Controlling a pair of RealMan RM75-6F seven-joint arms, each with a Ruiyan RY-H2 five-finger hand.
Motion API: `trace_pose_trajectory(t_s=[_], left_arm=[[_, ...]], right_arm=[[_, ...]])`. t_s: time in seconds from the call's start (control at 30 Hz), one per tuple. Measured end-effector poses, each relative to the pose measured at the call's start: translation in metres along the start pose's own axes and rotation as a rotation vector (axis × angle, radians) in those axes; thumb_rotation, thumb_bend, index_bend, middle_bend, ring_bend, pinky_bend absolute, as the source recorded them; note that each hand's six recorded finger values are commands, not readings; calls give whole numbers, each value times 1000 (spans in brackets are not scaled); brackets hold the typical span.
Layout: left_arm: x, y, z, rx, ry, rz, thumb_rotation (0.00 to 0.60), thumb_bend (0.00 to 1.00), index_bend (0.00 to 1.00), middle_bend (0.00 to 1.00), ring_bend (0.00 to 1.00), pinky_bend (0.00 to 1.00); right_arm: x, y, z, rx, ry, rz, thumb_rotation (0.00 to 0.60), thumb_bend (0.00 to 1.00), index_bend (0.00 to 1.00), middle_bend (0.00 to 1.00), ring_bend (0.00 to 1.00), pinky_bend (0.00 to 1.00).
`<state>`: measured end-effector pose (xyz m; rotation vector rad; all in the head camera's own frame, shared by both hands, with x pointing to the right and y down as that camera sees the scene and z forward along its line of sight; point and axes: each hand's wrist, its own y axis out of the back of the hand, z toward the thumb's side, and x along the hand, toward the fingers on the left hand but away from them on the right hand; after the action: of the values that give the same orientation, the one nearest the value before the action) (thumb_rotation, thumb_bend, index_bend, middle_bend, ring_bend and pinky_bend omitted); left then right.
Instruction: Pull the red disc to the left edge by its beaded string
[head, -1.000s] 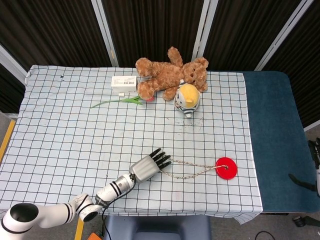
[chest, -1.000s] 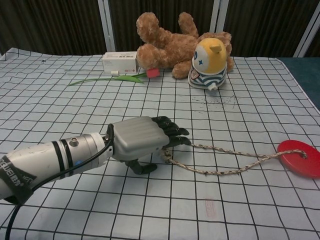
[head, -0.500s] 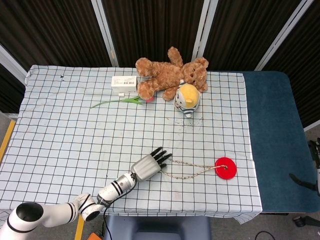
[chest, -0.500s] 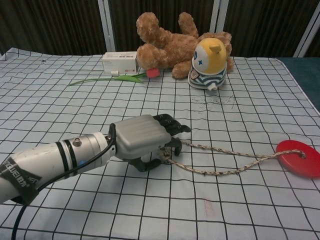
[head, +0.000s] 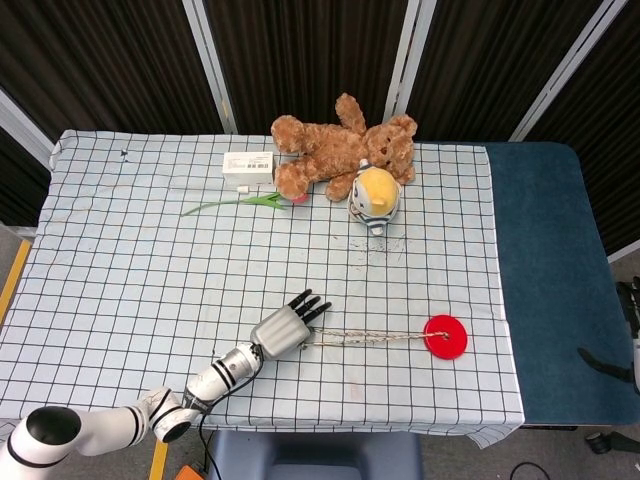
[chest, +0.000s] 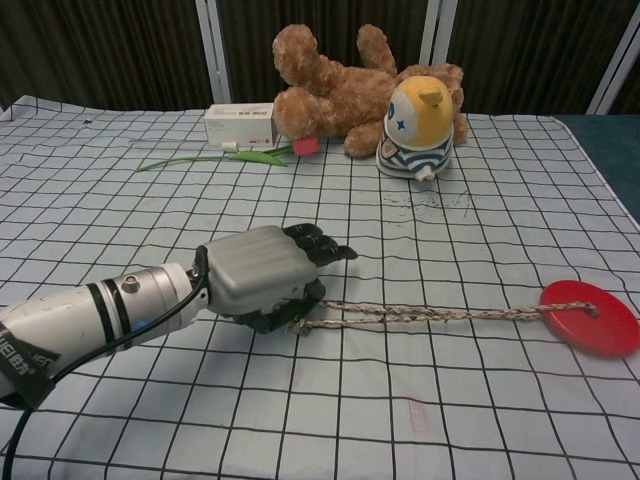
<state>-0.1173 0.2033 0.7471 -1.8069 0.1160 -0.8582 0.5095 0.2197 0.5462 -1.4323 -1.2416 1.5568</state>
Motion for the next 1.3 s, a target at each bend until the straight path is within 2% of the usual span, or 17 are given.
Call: trace_pose_trajectory(t_s=[0.1,0.33,0.57,0.77,0.97,1.07,1.2,1.3], left_arm=[[-3,0,-3,-6,8,8,600,720,864,72,0,59],[-12,8,-11,-13,23,22,600,770,899,128,0,61],[-29,18,-26,-14,48,23,600,794,909,153,0,87],[-52,27,-57,11,117,21,600,803,913,178,0,116],[-97,41,-131,69,304,23,600,804,913,200,0,131],[-131,51,-179,99,435,16,600,805,914,209,0,136],[-194,65,-243,120,639,4,600,805,915,214,0,137],[-231,69,-268,110,739,-1,600,806,918,216,0,138]], right_arm=[[0,2,1,-1,4,-5,600,29,0,0,0,0],[0,3,5,1,14,-9,600,29,0,0,0,0],[0,2,9,1,21,-5,600,28,0,0,0,0],[-1,3,12,1,26,-8,600,29,0,0,0,0],[-3,2,19,4,45,-4,600,29,0,0,0,0],[-4,1,22,4,53,-5,600,29,0,0,0,0],[-4,0,25,4,58,-5,600,29,0,0,0,0],[-4,-1,25,5,58,-3,600,29,0,0,0,0]])
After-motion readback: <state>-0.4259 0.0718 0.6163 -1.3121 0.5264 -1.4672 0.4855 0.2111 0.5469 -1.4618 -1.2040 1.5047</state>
